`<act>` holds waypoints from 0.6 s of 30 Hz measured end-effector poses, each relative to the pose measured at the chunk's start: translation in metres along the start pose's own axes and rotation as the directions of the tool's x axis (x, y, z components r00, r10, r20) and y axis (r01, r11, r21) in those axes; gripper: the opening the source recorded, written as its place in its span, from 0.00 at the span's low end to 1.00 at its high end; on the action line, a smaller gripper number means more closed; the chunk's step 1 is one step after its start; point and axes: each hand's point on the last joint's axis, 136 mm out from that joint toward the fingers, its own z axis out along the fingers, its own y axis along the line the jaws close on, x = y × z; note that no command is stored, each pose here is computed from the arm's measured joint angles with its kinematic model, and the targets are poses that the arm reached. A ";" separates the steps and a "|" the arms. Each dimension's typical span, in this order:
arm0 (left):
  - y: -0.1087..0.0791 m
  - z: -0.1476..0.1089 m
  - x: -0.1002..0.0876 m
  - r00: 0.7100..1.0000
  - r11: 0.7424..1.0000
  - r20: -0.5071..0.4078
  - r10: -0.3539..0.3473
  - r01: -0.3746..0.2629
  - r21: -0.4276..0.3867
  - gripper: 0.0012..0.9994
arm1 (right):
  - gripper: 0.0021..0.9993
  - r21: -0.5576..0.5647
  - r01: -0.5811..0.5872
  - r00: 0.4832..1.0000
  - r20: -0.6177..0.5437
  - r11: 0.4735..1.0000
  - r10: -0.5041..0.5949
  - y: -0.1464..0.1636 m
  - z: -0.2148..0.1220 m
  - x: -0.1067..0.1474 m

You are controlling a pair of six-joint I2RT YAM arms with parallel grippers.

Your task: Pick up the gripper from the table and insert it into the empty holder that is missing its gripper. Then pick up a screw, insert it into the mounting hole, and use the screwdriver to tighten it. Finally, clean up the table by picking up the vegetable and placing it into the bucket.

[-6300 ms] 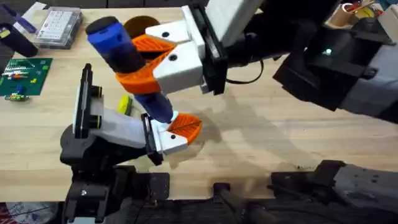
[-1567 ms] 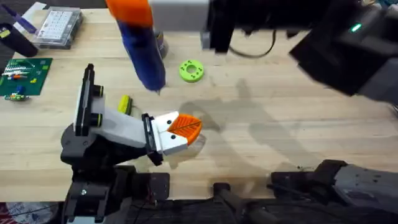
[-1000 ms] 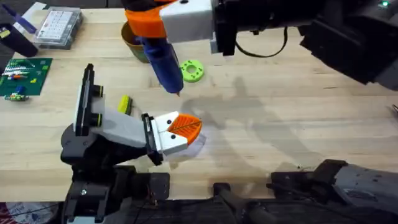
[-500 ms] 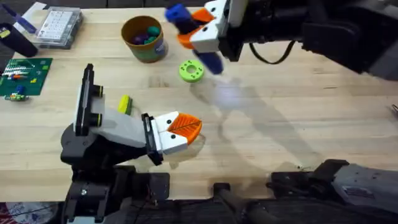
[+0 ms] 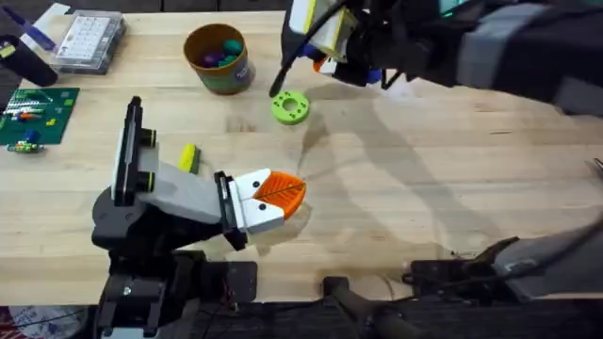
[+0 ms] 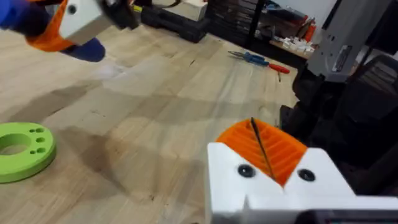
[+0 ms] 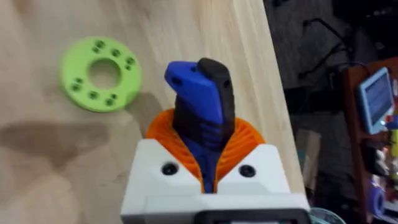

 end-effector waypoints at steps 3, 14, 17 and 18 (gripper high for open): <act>0.000 0.000 0.000 1.000 1.000 0.000 0.000 0.000 0.000 0.01 | 0.05 0.017 0.035 0.998 -0.054 0.999 -0.034 -0.006 0.026 0.027; 0.000 0.000 0.000 1.000 1.000 0.000 0.000 0.000 0.000 0.01 | 0.05 0.002 0.116 0.979 -0.166 0.993 -0.114 -0.006 0.071 0.089; 0.000 0.000 0.000 1.000 1.000 0.000 0.000 0.000 0.000 0.01 | 0.05 -0.009 0.138 0.976 -0.169 0.990 -0.138 -0.002 0.074 0.091; 0.000 0.000 0.000 1.000 1.000 0.000 0.000 0.000 0.000 0.01 | 0.05 -0.010 0.143 0.975 -0.169 0.990 -0.143 -0.002 0.074 0.091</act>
